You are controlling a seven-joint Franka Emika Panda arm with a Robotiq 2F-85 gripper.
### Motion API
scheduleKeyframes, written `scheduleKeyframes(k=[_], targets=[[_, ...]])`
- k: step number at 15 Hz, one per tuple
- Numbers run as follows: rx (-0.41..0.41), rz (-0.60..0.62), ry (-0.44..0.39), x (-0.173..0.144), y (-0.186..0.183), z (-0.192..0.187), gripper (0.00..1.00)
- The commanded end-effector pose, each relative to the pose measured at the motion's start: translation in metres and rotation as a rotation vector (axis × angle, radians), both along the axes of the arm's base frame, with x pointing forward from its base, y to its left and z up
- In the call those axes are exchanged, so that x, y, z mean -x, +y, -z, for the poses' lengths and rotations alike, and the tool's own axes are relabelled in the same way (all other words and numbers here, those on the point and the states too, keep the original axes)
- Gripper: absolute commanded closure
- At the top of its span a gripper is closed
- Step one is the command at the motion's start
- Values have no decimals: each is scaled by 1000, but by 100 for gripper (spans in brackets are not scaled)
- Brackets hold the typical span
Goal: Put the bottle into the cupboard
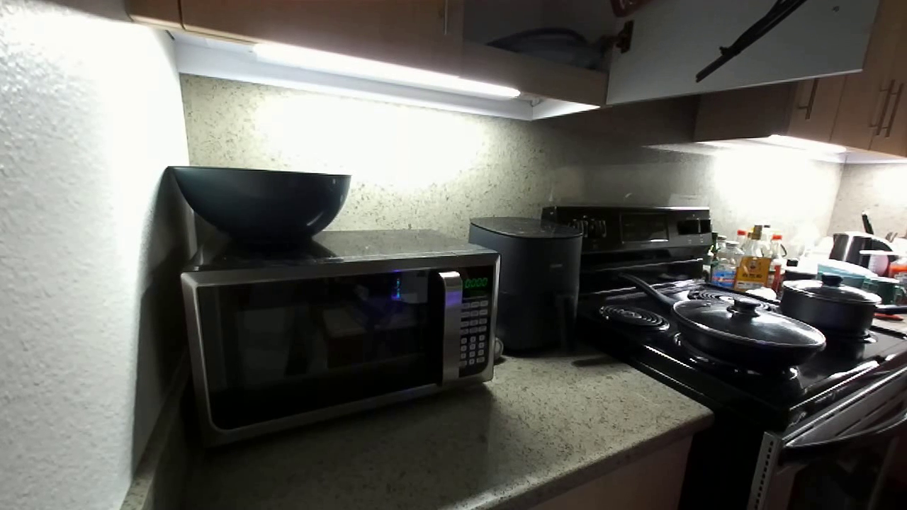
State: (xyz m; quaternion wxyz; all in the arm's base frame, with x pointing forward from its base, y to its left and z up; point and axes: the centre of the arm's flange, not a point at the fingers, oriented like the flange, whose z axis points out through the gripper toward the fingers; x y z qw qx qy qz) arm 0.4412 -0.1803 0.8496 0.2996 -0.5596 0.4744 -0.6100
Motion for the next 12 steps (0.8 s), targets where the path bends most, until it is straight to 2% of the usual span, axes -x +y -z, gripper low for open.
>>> scheduleKeyframes(k=[1, 5, 10, 12], targets=[[-38, 13, -9, -4, 3, -16, 71], [-33, -63, -3, -32, 19, 2, 71], [-53, -226, 67, -91, 75, 35, 71], [-61, -271, 70, -107, 92, 40, 71]])
